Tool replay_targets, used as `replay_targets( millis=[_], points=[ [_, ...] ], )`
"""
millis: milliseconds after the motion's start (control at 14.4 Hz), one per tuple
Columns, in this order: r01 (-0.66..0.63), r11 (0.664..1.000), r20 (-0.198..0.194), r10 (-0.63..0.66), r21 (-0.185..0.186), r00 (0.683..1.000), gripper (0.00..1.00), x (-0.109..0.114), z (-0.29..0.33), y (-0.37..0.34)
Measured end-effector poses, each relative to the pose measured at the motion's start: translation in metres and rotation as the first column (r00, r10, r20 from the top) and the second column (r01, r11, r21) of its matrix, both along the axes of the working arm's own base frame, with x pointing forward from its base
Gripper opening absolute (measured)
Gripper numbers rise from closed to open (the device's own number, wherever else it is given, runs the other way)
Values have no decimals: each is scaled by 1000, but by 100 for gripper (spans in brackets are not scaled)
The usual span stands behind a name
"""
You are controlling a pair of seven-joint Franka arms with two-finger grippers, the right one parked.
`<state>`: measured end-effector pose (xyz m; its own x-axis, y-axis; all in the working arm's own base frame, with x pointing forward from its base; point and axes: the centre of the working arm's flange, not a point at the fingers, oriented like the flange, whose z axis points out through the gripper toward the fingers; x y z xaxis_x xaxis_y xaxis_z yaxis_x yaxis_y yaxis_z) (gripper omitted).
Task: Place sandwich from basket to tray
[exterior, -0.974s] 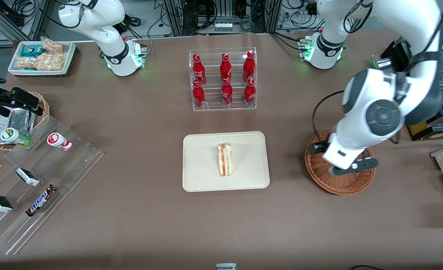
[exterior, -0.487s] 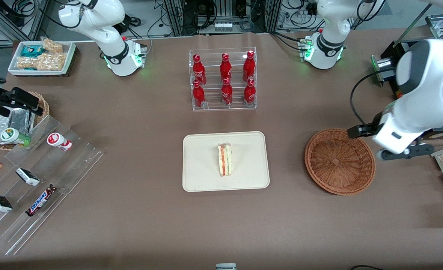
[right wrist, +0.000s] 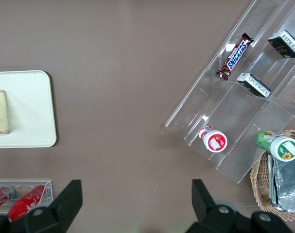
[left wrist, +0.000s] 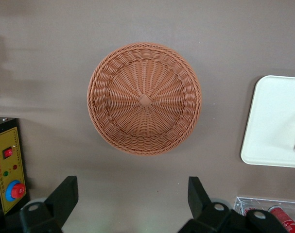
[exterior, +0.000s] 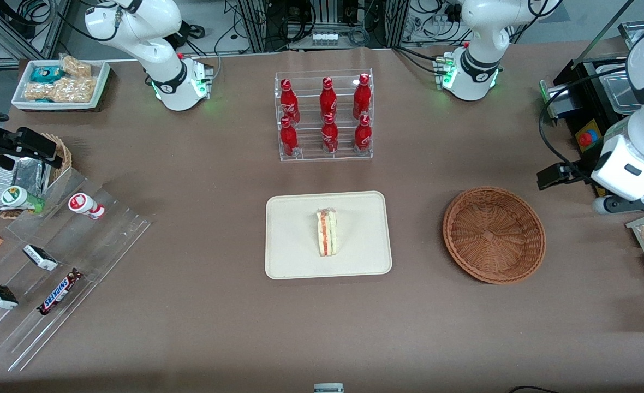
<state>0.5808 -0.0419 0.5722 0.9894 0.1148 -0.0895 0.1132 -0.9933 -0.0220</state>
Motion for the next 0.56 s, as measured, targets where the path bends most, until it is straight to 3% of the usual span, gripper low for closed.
replay_targets(
  millis=[209, 557],
  points=[
    [1, 1000, 20, -1, 3, 1000, 100, -5, 12, -1],
    [1, 1000, 14, 0, -11, 1000, 100, -6, 9, -3]
  ],
)
